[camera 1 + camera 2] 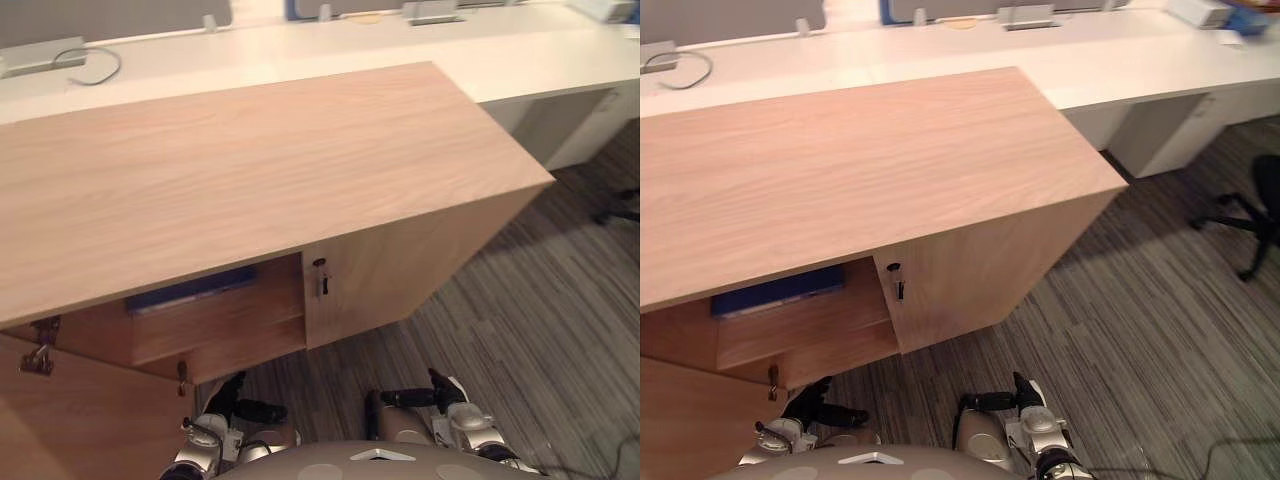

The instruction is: Walk over to the cabinet, pick up the folder, carry it to the office cabinet, place the folder inside the office cabinet, then close the office cabinet door

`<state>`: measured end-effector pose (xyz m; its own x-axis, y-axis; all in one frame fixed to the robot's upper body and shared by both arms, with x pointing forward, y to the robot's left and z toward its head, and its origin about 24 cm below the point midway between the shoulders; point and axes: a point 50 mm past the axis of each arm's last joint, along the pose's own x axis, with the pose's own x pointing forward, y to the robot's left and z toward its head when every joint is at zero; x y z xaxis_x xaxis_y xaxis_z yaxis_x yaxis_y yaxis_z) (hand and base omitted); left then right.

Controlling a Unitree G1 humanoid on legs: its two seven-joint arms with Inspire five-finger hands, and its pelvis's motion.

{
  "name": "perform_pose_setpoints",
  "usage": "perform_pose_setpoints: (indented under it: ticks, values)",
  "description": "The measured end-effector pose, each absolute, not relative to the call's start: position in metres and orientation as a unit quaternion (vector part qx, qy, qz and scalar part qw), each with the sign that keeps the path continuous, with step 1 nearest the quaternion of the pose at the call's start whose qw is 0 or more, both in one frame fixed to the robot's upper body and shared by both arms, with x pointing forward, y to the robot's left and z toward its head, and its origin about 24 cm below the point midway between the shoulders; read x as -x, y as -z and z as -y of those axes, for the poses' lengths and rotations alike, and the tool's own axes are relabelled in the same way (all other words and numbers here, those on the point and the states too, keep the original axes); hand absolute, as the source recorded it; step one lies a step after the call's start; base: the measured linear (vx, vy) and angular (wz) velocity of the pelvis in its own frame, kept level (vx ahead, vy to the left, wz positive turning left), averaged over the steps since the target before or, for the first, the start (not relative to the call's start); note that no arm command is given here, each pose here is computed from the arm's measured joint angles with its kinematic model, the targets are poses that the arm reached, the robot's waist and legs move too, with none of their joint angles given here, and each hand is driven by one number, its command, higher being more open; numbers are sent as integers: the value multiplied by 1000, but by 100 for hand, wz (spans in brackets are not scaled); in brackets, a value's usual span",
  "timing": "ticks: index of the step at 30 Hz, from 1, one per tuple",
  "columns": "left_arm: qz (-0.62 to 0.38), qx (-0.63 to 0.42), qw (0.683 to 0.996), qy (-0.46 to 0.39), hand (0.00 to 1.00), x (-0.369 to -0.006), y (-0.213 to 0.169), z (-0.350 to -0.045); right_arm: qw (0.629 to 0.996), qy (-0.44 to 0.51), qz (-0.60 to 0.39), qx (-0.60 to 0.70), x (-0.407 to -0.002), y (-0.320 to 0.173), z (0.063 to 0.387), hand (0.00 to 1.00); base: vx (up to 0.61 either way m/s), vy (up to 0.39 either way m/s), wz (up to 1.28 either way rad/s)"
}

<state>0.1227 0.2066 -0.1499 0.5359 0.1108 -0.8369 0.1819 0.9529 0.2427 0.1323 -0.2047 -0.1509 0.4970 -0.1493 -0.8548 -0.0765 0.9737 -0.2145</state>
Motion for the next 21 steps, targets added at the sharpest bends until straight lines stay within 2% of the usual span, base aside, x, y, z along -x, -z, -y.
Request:
perform_pose_setpoints:
  ticks: [3, 7, 10, 15, 17, 21]
  values:
    - [-460, -146, 875, 32, 100, -139, 146, -192, 856, 28, -506, 103, -126, 152, 208, 100, 247, -236, 185]
    - [-447, -134, 881, 72, 100, -140, 147, -165, 840, 0, -530, 114, -113, 158, 205, 100, 203, -122, 171]
    - [-435, -132, 888, 69, 100, -137, 145, -163, 830, -23, -543, 126, -104, 162, 200, 100, 128, -78, 140]
    - [-419, -146, 894, 65, 100, -142, 141, -168, 812, 5, -573, 111, -89, 167, 208, 100, 30, -106, 129]
    - [-411, -148, 897, 70, 100, -146, 139, -162, 822, 34, -562, 90, -97, 161, 225, 100, -141, -18, 114]
    - [-403, -162, 895, 99, 100, -154, 136, -158, 826, 68, -552, 92, -93, 161, 228, 100, -150, 95, 114]
